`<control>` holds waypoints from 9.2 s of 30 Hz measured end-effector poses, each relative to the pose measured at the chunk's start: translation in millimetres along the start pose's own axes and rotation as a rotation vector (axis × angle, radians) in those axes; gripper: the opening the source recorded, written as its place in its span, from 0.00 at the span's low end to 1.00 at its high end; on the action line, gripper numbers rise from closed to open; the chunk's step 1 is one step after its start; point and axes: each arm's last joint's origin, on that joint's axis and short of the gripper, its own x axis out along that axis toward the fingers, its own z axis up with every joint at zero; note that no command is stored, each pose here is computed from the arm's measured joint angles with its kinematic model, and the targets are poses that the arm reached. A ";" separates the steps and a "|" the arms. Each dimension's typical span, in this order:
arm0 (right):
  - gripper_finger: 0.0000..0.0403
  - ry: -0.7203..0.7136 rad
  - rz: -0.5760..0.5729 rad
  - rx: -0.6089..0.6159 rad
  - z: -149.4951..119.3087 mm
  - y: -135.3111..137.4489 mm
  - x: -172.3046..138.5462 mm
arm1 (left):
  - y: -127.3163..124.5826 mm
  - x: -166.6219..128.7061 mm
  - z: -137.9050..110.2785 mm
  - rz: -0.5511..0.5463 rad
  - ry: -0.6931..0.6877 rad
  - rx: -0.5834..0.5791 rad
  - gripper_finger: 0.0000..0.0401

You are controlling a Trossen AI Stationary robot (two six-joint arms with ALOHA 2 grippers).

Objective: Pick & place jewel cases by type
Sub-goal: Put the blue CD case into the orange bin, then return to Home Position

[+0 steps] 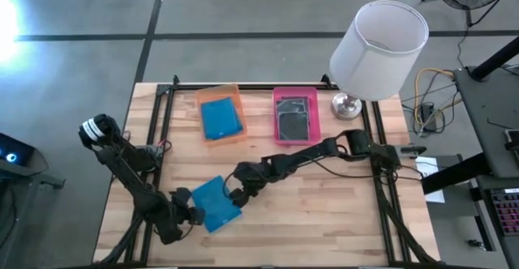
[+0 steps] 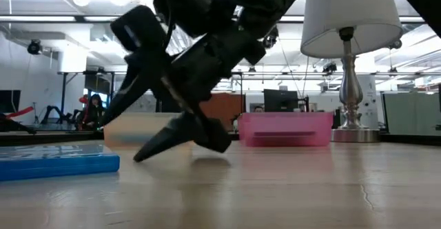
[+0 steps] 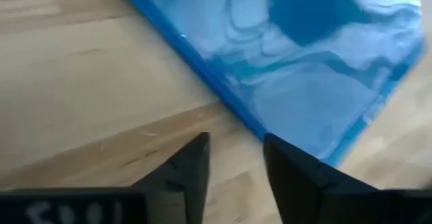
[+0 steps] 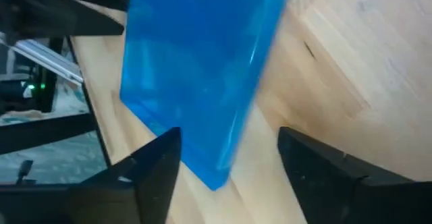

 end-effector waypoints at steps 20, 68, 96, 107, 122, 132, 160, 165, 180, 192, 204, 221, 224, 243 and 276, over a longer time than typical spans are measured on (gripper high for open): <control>0.62 0.160 0.126 0.048 11.0 -19.4 33.4 | 21.6 22.0 19.8 -0.195 -0.049 0.063 0.34; 0.61 -0.008 -0.270 -0.046 8.3 -25.6 17.1 | 19.4 27.4 29.2 -0.273 -0.101 0.068 0.34; 0.24 -0.044 0.074 0.052 13.9 12.6 15.5 | -2.7 13.1 17.1 -0.380 -0.192 0.224 0.34; 0.04 -0.408 -0.094 0.069 21.8 55.2 -84.3 | -20.4 -73.2 -30.3 -0.676 -0.413 0.254 0.34; 0.04 -0.472 0.043 0.197 191.9 -27.9 -134.9 | -31.3 -92.1 21.5 -0.662 -0.665 0.221 0.34; 0.36 -0.464 -0.042 0.197 225.7 -34.8 -130.8 | -12.2 -95.3 50.1 -0.676 -0.672 0.196 0.34; 0.59 -0.373 -0.506 -0.569 -72.0 94.8 -235.4 | -56.7 -117.0 71.2 -0.659 -0.720 0.364 0.34; 0.54 -0.533 -0.259 -0.453 -108.3 65.8 -308.2 | -79.8 -136.7 83.0 -0.647 -0.755 0.535 0.34; 0.54 -0.857 0.412 -0.775 -163.2 -23.1 -336.5 | -87.6 -156.3 166.5 -1.180 -0.536 0.964 0.34; 0.54 -1.061 0.499 -0.831 -169.9 -116.0 -326.7 | -14.7 -118.3 210.1 -1.105 -0.585 1.004 0.34; 0.54 -0.725 0.124 -0.709 -182.0 -171.3 -285.1 | 48.8 -40.3 204.0 -0.784 -0.290 0.775 0.34; 0.54 -0.927 0.250 -0.734 -189.6 -169.4 -301.2 | 47.0 -69.0 182.2 -1.030 -0.449 0.845 0.34; 0.54 -0.913 0.241 -0.733 -189.9 -170.4 -300.0 | 46.2 -70.5 181.7 -1.050 -0.457 0.849 0.34; 0.54 -0.886 0.267 -0.749 -192.7 -168.6 -298.6 | 45.8 -63.4 177.9 -1.084 -0.429 0.872 0.34; 0.54 -0.853 0.236 -0.743 -192.0 -170.4 -295.0 | 48.5 -60.1 183.3 -0.689 -0.985 1.312 0.34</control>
